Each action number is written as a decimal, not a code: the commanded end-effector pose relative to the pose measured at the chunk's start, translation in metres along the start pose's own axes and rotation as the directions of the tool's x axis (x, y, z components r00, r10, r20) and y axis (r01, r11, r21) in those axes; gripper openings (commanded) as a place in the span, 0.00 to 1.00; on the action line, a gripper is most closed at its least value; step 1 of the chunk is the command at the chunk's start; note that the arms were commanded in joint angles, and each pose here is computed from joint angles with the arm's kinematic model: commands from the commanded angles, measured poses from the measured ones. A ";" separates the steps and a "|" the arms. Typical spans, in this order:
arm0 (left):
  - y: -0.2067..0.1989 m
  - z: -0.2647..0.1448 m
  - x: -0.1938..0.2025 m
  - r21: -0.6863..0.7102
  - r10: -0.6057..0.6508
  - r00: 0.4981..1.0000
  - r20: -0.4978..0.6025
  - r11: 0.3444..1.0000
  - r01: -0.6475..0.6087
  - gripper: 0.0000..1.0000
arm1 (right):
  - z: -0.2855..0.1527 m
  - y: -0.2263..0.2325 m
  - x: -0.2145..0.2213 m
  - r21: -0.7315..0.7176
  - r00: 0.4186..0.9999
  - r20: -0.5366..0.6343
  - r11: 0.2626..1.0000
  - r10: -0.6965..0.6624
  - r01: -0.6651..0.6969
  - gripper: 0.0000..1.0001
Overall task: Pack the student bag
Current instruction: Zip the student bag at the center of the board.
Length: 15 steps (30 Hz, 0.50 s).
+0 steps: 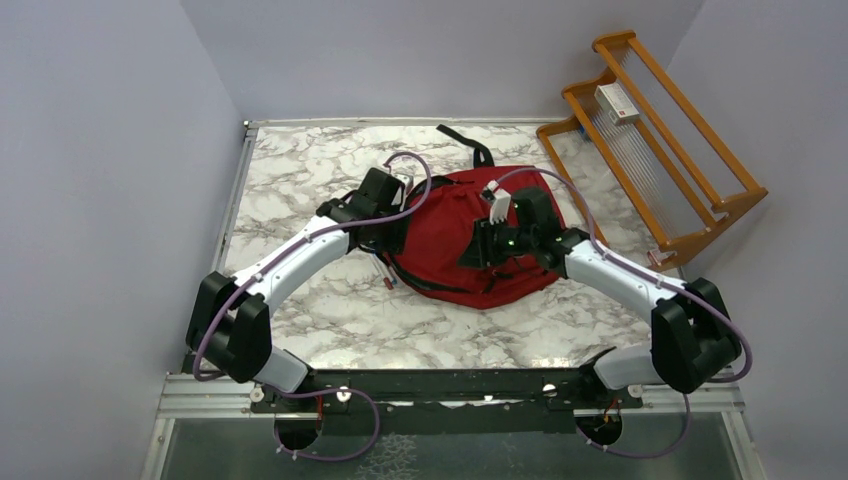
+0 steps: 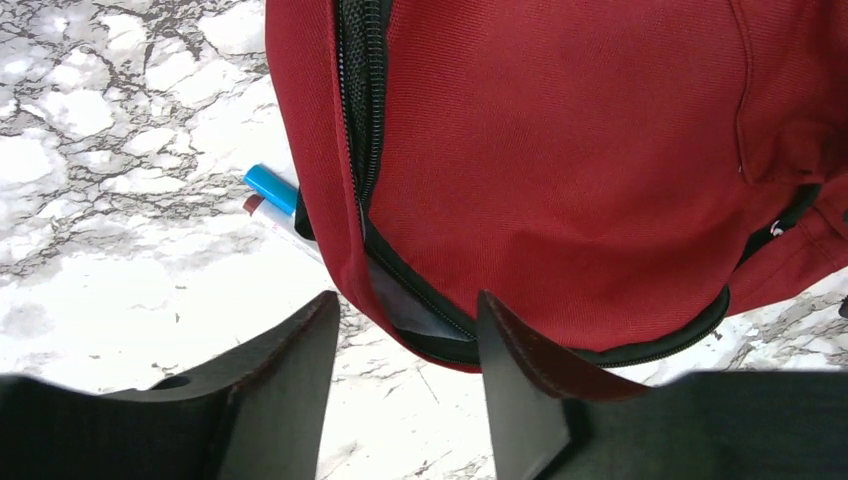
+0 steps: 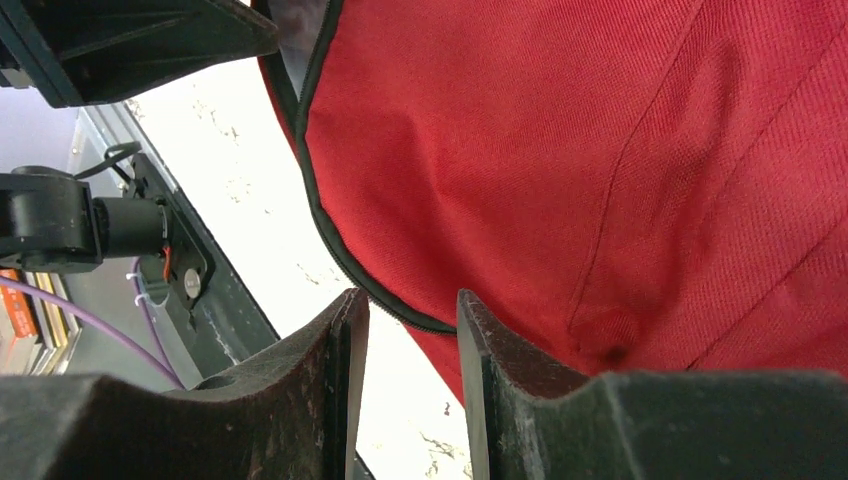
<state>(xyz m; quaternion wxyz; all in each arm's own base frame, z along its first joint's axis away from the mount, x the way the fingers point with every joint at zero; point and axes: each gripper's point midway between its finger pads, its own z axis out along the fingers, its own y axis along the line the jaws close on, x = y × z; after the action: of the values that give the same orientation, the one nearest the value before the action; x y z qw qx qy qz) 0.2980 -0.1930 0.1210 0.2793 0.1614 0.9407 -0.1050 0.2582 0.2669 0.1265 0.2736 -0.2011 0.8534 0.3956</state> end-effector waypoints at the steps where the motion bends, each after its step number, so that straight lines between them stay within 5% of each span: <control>1: 0.001 -0.020 -0.019 -0.030 -0.019 0.997 0.079 0.999 0.022 0.58 | -0.014 -0.014 -0.001 0.152 0.998 0.056 0.988 0.024 -0.032 0.45; 7: -0.008 -0.042 -0.053 -0.007 0.031 0.982 0.187 1.000 -0.031 0.64 | -0.051 -0.055 -0.002 0.438 0.977 0.194 0.885 0.083 -0.162 0.51; 15: -0.075 -0.059 -0.082 0.204 0.066 0.930 0.361 0.968 -0.148 0.71 | -0.076 -0.087 0.028 0.597 0.961 0.213 0.755 0.178 -0.272 0.54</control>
<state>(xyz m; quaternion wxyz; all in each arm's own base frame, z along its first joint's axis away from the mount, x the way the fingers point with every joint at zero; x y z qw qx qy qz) 0.3114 -0.2219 0.1852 0.3742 0.1845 0.8974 -0.1432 0.2718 0.1871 0.1232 0.3536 -0.0276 0.9112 0.2096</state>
